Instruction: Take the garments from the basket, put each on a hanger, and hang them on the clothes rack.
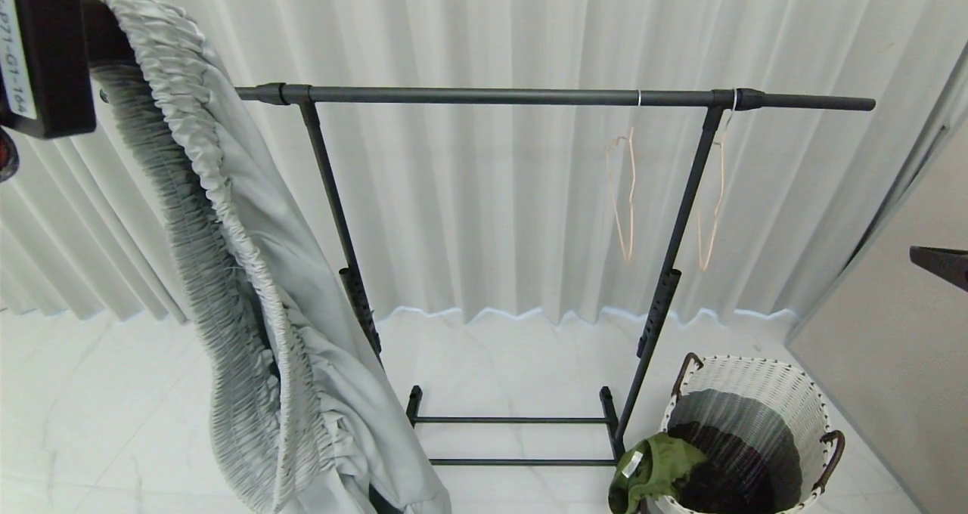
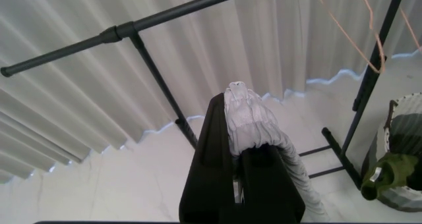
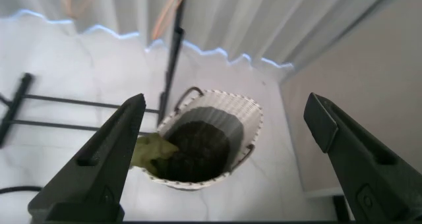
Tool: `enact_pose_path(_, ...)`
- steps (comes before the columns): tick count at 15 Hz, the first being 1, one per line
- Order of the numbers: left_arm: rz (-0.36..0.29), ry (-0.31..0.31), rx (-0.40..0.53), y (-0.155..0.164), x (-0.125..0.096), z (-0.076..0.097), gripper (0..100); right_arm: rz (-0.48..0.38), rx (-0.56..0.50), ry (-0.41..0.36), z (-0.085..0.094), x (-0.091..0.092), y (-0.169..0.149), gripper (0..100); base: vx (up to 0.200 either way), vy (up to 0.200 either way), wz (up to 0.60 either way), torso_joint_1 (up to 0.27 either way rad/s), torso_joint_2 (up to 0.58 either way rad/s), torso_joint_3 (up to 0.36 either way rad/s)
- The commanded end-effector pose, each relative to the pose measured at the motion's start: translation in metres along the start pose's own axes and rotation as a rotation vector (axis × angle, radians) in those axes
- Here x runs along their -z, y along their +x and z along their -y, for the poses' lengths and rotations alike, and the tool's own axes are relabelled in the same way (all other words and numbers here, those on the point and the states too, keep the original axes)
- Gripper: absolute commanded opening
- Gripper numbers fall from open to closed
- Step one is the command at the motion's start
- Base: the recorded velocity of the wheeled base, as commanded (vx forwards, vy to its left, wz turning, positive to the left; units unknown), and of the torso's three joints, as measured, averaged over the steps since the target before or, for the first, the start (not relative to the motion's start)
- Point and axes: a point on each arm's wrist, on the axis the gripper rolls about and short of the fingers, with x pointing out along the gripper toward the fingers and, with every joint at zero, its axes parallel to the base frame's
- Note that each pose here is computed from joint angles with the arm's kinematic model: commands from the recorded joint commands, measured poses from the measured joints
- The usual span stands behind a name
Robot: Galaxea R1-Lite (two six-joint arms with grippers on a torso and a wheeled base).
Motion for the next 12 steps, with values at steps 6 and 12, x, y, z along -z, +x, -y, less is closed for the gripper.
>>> enact_pose_path(6, -0.014, 0.011, 0.004, 0.0019, 0.0038, 0.0027, 0, -0.004, -0.019, -0.006, -0.0027, 0.0048, 0.0054, 100, 0.033, 0.0, 0.0, 0.029, -0.05, -0.028)
enact_pose_path(12, -0.027, 0.023, 0.009, 0.004, 0.0073, 0.0055, 0, -0.014, -0.019, -0.005, -0.0037, 0.0055, 0.0089, 100, 0.2, 0.0, 0.0, 0.007, 0.0, 0.001)
